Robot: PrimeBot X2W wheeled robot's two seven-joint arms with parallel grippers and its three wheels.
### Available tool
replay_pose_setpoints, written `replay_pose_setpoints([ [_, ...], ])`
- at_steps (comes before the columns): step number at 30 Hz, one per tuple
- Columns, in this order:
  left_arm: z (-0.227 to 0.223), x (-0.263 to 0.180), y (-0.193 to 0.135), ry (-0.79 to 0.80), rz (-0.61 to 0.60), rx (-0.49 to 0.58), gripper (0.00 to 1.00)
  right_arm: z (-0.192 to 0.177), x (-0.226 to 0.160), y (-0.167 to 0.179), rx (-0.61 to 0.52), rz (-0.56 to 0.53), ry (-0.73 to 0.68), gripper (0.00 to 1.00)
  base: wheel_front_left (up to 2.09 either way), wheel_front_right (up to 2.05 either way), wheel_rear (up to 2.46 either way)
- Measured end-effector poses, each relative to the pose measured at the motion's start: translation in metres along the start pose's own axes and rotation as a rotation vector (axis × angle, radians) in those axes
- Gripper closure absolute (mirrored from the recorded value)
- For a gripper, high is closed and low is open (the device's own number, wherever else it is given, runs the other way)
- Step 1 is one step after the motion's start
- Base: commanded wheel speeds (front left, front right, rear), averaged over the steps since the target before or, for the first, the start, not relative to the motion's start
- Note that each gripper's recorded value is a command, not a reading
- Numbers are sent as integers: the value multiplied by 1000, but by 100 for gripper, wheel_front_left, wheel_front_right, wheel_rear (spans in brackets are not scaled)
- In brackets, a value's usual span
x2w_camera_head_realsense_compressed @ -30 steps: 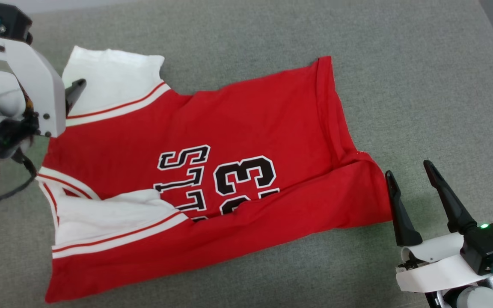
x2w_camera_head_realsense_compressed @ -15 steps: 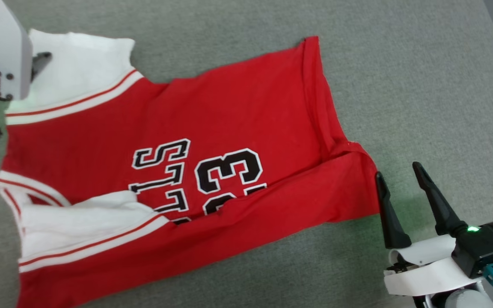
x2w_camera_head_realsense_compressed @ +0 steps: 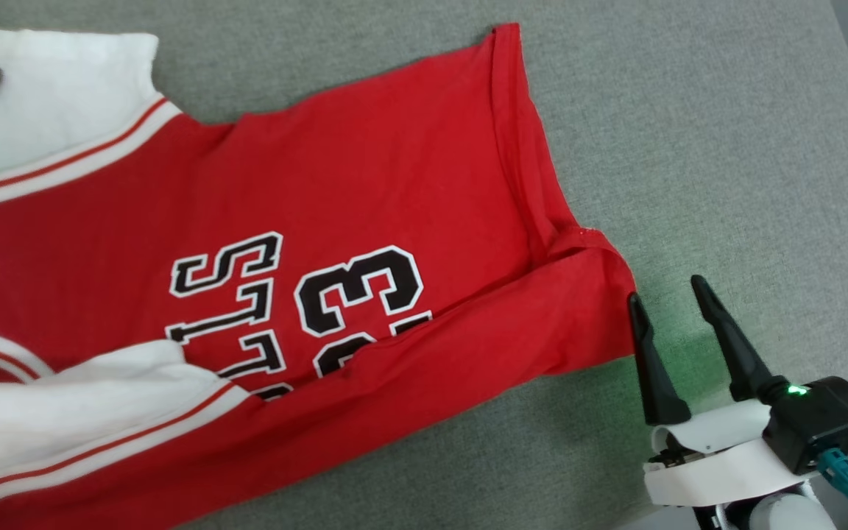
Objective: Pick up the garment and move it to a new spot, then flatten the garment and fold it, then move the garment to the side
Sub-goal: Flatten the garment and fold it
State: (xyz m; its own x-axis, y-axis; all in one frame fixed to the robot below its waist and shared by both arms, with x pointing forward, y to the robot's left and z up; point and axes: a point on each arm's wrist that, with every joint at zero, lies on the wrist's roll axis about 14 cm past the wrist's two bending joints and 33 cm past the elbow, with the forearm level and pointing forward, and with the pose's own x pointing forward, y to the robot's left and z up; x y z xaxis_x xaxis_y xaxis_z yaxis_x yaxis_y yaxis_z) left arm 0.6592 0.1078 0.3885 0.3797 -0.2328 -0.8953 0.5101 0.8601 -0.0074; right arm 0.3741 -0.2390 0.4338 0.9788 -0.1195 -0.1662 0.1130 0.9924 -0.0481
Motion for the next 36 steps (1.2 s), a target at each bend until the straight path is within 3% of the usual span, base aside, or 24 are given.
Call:
replay_pose_setpoints([
  [6, -3, 14, -6, 99, -20, -46, 0, -12, 1, -2, 4, -11, 39, 0, 0, 0, 0],
  [7, -3, 15, -8, 115, -22, -46, 5, -13, 2, -2, 3, -11, 42, 0, 0, 0, 0],
  [8, -4, 16, -10, 129, -23, -52, 20, -14, 2, -2, 3, -11, 45, 0, 0, 0, 0],
  [10, -6, 19, -13, 156, -29, -74, 82, -16, 4, -1, 7, -6, 48, 0, 0, 0, 0],
  [11, -7, 19, -15, 170, -29, -78, 100, -16, 5, 0, 8, -4, 50, 0, 0, 0, 0],
  [26, 2, 5, -33, 121, -36, -65, 100, 0, 5, 6, 4, 37, 3, 0, 0, 0, 0],
  [36, 1, -11, -40, 52, -52, -69, 100, 53, 22, 14, 13, 127, -158, 0, 0, 0, 0],
])
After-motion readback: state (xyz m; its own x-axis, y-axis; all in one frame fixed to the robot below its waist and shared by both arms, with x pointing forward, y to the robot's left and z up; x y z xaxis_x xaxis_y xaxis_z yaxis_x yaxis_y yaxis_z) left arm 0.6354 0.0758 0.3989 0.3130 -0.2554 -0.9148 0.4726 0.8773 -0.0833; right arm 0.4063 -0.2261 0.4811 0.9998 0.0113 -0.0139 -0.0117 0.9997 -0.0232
